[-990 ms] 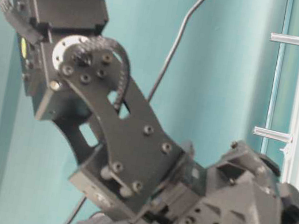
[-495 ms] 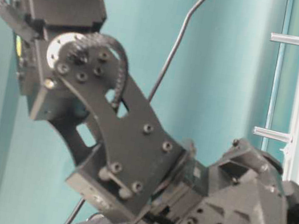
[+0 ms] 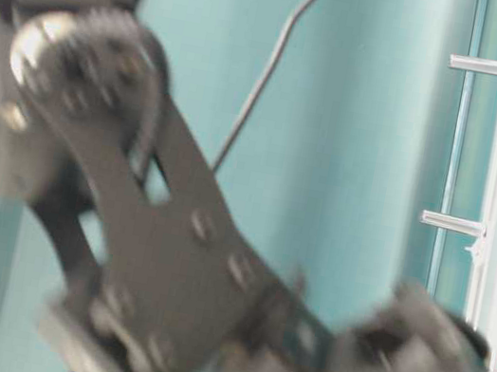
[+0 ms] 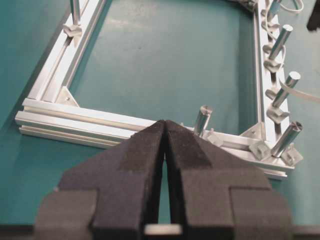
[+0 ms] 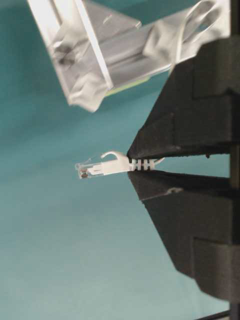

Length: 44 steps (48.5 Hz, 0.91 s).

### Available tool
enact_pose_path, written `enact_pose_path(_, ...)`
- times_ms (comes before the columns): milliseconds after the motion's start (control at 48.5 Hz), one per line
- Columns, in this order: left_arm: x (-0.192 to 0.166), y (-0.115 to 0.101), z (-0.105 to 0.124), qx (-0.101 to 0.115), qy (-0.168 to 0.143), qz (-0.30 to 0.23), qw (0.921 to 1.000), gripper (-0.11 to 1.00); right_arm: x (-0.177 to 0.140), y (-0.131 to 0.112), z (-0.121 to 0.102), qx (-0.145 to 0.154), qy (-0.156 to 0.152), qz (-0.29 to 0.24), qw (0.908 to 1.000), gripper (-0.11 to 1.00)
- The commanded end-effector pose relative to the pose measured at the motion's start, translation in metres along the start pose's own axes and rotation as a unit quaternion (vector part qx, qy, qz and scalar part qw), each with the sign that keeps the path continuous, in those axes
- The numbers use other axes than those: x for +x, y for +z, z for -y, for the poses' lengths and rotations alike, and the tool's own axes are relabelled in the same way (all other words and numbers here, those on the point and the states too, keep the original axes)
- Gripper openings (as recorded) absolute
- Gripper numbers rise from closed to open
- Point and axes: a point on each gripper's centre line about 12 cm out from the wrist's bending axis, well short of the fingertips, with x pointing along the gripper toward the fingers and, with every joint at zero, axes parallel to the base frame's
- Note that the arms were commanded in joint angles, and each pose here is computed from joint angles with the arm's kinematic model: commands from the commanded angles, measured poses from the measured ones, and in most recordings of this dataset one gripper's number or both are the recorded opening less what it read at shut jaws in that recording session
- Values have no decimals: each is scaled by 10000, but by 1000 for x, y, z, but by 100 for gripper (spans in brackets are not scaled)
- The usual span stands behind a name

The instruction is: Move the cable alternately left and right between 8 closely spaced pins so it hooks onto each one.

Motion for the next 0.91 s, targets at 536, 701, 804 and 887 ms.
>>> enact_pose_path(536,0,4,0,-28,12,40,10000,0,24,47,-26,67,401,583,9975,9)
enact_pose_path(701,0,4,0,-28,12,40,10000,0,31,60,-20,152,339,670,9971,9)
enact_pose_path(804,0,4,0,-28,12,40,10000,0,35,62,-15,152,243,671,9973,9)
enact_pose_path(887,0,4,0,-28,12,40,10000,0,37,64,-10,153,180,679,9974,9)
